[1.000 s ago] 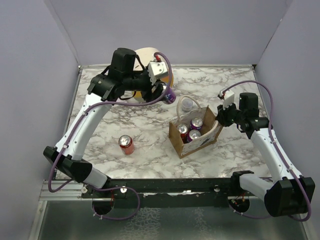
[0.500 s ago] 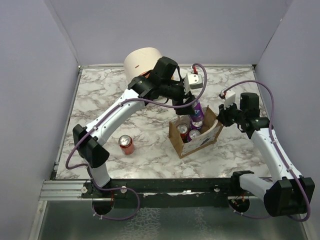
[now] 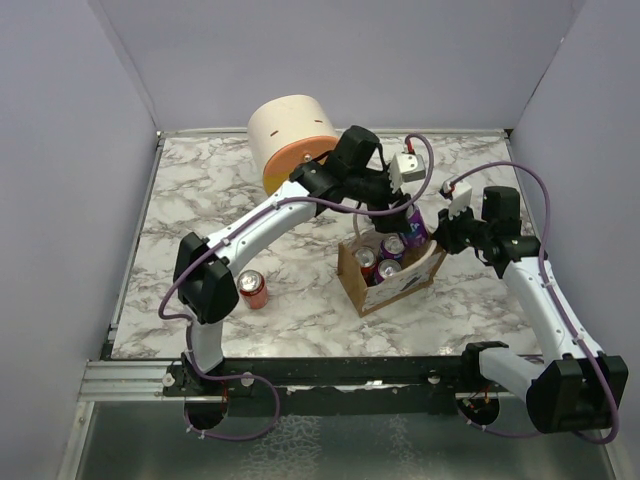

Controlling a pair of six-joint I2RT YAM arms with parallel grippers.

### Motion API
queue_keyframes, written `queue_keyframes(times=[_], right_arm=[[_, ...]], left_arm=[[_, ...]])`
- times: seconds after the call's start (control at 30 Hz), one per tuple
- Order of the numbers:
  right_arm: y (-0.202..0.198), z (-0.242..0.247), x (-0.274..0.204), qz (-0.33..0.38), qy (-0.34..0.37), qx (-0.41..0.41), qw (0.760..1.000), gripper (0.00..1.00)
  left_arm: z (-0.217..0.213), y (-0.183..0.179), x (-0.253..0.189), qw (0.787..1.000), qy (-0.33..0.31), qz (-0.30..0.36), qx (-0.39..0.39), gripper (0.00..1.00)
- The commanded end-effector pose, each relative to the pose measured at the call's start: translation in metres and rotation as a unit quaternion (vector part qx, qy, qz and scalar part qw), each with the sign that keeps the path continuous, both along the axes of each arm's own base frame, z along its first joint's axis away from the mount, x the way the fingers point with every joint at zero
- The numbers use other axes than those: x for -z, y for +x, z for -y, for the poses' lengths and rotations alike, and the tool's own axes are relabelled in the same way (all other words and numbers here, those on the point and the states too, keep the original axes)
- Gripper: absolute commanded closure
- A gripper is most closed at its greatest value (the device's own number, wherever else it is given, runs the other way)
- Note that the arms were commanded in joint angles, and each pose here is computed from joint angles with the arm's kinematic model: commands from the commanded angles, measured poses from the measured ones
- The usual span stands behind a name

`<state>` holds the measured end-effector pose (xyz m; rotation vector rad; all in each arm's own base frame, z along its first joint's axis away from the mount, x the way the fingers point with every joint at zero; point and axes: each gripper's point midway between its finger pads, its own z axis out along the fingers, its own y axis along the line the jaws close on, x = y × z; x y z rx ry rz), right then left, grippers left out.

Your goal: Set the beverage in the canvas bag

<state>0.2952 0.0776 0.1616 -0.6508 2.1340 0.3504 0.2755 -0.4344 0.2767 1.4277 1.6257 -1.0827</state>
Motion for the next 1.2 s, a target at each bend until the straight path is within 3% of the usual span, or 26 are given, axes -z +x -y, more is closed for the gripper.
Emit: queue_keyframes(times=[0.0,1.17], right_arm=[[0.003,0.0,-0.005,0.019,0.012,0.002,1.0,0.94],[0.004,0.001,-0.006,0.015,0.033,0.006,0.999,0.98]], left_arm=[[0.021,0.004,-0.018,0.998,-0.05,0.028,0.012,1.0],[0.053,0.021,0.035,0.997,-0.019,0.063,0.036,1.0]])
